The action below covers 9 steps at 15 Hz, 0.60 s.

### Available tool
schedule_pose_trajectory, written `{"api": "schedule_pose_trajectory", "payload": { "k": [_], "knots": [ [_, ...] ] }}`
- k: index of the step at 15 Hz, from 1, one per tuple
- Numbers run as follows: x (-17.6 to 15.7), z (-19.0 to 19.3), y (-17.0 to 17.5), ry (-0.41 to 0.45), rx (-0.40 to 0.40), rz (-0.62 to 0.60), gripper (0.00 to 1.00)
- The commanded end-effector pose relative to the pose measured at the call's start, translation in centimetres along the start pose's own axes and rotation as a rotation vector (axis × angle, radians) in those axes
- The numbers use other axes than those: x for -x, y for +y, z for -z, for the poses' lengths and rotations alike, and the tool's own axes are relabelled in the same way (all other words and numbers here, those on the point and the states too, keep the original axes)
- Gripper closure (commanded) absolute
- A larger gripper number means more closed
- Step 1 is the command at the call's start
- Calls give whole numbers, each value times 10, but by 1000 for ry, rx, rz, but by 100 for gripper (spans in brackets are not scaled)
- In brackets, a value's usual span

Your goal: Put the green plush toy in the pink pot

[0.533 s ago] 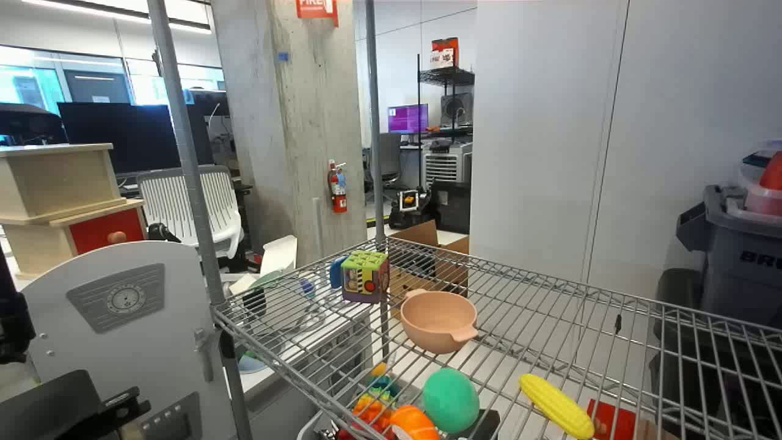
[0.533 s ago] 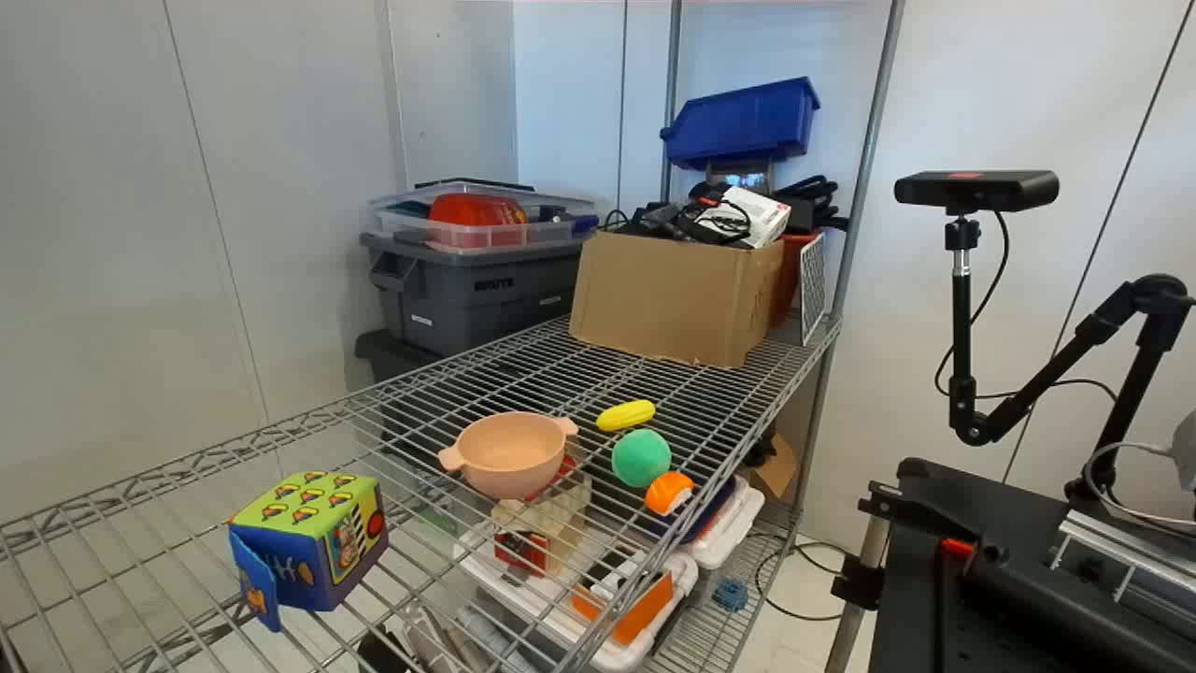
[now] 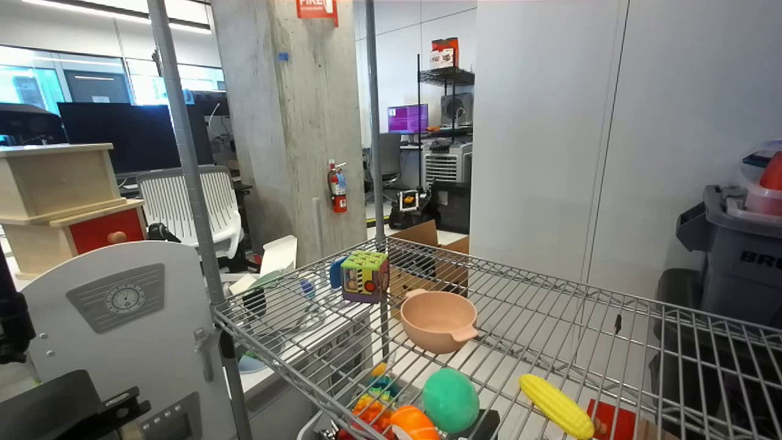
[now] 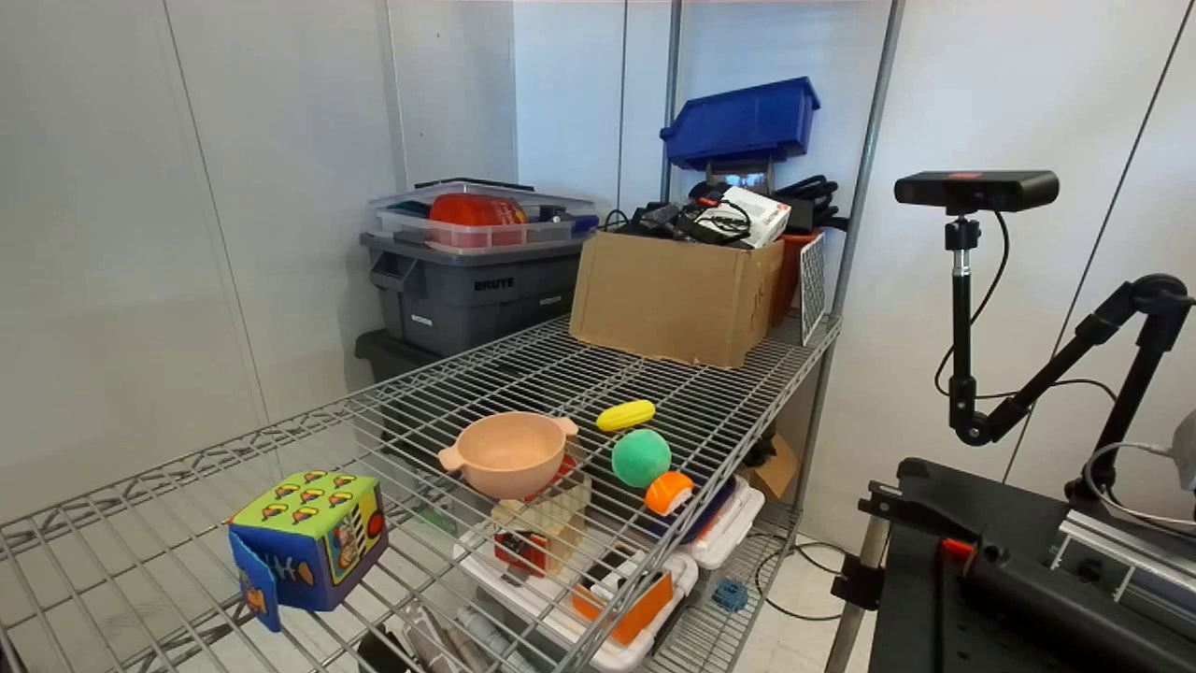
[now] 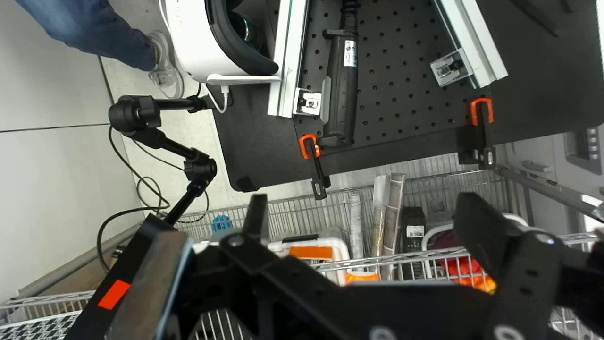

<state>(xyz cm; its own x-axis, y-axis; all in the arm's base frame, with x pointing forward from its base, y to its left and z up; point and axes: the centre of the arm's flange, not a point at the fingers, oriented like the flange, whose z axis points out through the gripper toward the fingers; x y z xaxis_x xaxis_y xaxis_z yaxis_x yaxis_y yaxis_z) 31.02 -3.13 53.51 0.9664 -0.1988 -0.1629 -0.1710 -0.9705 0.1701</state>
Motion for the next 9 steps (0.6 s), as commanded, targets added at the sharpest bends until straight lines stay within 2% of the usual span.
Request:
{"api": "schedule_pose_trajectory", "payload": {
  "k": [1, 3, 7, 8, 9],
  "knots": [
    [-5, 1, 0, -4, 1, 1, 0],
    [-35, -1, 7, -23, 16, 31, 0],
    [-121, -20, 33, -60, 38, 157, 0],
    [-130, -35, 49, -75, 34, 189, 0],
    [-155, -44, 53, -85, 35, 221, 0]
  ]
}}
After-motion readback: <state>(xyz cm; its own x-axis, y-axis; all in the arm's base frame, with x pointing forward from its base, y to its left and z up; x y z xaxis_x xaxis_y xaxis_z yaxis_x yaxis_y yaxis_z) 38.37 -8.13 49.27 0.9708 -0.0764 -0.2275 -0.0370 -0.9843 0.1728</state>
